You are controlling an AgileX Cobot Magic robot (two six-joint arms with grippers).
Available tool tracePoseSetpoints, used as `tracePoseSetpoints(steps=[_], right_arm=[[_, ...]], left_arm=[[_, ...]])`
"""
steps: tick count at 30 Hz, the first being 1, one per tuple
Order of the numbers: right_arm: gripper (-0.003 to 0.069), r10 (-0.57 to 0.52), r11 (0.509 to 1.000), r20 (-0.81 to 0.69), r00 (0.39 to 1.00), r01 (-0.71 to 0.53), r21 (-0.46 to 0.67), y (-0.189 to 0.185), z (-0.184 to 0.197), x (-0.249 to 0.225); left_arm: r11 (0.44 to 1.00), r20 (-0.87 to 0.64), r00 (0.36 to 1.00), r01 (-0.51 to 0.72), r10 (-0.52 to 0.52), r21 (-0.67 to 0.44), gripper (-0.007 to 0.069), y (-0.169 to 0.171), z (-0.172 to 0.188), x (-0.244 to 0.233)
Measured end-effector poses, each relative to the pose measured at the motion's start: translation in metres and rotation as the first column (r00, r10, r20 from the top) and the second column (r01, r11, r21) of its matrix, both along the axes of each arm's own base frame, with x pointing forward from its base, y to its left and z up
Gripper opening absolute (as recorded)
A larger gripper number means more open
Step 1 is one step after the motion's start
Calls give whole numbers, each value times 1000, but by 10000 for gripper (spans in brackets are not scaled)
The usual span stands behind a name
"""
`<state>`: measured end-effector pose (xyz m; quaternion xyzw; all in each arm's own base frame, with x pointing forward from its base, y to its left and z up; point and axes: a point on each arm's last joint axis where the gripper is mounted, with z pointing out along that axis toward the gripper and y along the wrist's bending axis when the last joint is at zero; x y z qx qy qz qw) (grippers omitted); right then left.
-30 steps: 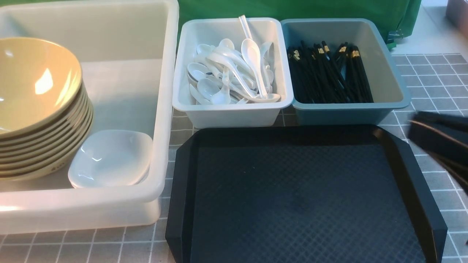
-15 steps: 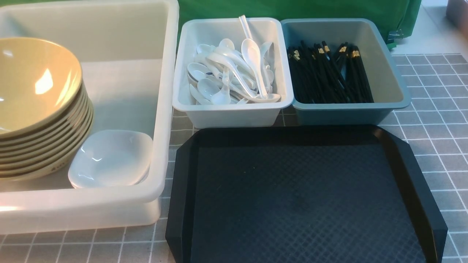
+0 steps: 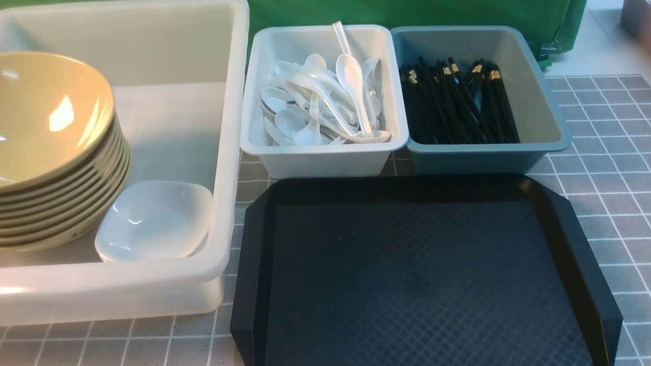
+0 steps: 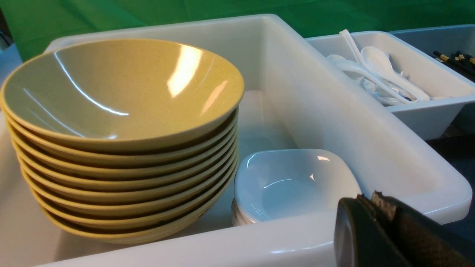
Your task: On grey table put chopsticks spoon bowls plates into blue grey white boxes.
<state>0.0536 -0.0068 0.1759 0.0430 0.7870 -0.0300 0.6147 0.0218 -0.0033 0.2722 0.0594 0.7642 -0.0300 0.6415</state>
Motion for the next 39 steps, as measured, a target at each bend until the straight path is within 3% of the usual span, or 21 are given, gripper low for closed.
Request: tracePoseSetpoints(steps=[31, 34, 39], right_arm=[[45, 6, 1000, -1, 1000, -6, -2, 0, 0, 0], [45, 6, 1000, -1, 1000, -6, -2, 0, 0, 0], [45, 8, 1000, -2, 1000, -8, -9, 0, 0, 0]], left_arm=[[1000, 5, 1000, 2, -2, -4, -11, 0, 0, 0], [999, 74, 997, 5, -3, -35, -11, -2, -3, 7], [996, 203, 976, -79, 84, -31, -11, 1, -35, 26]])
